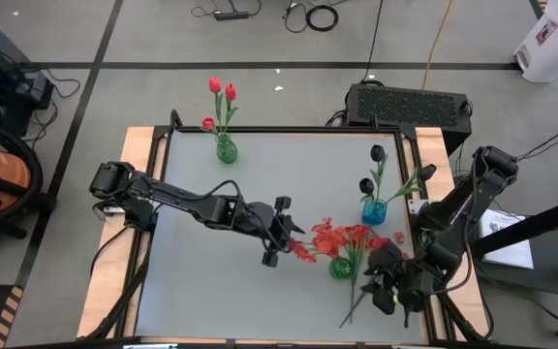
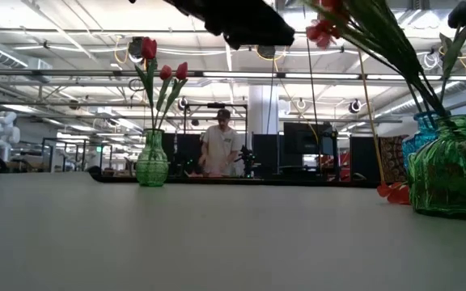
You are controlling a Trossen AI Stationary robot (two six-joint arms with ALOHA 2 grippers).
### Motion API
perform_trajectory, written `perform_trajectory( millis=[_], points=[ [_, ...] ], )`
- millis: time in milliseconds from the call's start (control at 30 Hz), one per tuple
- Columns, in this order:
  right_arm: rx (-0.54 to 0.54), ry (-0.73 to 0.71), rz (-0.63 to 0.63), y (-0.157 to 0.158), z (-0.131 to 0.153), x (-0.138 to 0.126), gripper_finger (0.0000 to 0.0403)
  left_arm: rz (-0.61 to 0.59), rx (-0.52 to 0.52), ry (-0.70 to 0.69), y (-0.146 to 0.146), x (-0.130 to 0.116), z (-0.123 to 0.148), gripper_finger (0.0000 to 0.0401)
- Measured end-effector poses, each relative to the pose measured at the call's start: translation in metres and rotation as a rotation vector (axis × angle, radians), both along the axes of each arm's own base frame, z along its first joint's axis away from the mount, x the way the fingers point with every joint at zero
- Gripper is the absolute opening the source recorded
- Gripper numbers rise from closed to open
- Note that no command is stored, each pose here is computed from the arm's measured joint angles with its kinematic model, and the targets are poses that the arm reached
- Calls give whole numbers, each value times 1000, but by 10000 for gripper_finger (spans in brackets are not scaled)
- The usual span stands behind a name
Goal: Sort flowers into vase by color
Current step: Put the right red flowers into the bottom green vase
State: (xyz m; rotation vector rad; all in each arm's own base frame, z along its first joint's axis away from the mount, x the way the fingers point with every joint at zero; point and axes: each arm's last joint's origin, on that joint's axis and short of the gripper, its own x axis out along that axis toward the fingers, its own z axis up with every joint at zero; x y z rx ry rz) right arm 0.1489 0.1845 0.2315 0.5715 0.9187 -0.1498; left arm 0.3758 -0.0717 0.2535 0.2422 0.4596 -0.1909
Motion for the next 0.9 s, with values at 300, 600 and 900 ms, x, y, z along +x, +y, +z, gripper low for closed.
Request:
perform_trajectory(
  millis=[300, 600, 900],
  points=[
    [95, 40, -79, 16, -7, -15, 214, 87, 82, 103, 5, -5, -9, 128],
    [120, 127, -242, 25, -28, -18, 214, 344, 233, 204, 15, -16, -15, 128],
    [181, 255, -510, 25, -45, -20, 215, 502, 276, 279, 20, -25, -21, 128]
  ],
)
